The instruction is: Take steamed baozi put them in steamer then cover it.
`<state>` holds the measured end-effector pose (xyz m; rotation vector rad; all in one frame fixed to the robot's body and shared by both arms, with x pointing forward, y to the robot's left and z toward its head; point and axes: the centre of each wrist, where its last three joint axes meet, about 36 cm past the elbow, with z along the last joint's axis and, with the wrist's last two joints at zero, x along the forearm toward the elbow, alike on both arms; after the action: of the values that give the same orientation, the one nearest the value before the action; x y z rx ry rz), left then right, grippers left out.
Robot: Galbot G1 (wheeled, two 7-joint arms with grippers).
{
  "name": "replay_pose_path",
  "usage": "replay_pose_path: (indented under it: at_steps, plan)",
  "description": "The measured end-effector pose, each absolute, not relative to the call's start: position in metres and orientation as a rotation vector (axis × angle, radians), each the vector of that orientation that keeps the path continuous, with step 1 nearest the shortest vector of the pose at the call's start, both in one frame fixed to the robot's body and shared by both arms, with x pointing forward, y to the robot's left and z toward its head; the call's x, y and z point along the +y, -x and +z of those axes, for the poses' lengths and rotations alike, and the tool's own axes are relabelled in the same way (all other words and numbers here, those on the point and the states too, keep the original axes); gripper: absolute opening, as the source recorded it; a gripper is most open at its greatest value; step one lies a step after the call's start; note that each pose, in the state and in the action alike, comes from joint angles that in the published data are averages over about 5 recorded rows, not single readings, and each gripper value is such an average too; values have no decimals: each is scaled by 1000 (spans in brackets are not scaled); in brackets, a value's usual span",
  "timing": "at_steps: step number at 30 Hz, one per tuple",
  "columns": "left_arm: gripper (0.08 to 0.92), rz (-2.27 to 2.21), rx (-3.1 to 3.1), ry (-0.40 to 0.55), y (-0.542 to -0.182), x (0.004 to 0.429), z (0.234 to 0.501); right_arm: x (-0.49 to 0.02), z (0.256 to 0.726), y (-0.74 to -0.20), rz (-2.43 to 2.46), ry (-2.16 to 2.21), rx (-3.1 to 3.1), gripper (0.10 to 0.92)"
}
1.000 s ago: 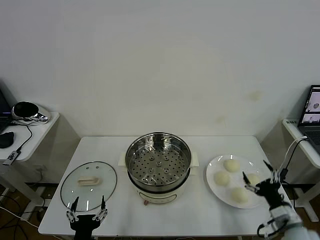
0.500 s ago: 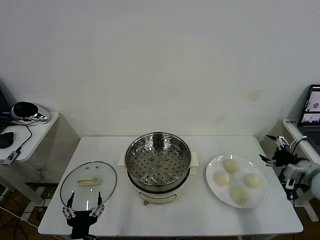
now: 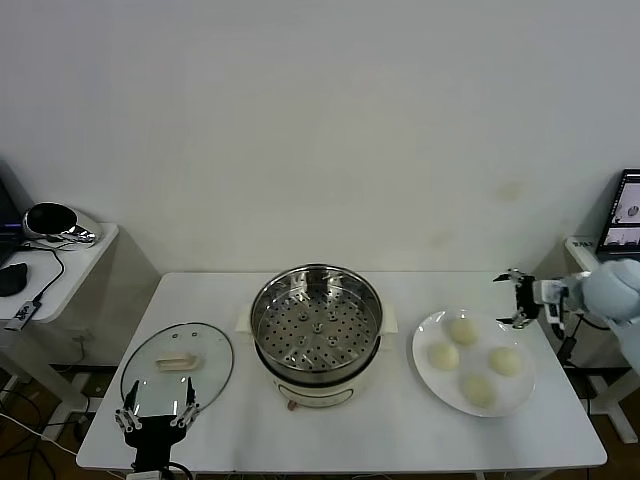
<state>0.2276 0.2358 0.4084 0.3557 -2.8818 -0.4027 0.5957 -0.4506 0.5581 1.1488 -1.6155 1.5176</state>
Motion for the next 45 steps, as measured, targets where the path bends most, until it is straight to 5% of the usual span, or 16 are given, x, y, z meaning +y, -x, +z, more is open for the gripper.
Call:
replay_pose_path:
  at_steps: [45]
  plan:
    - [823,-427,-2903,-407,-229,243,421,-395,464,-664,1425,-1175,-1336,823]
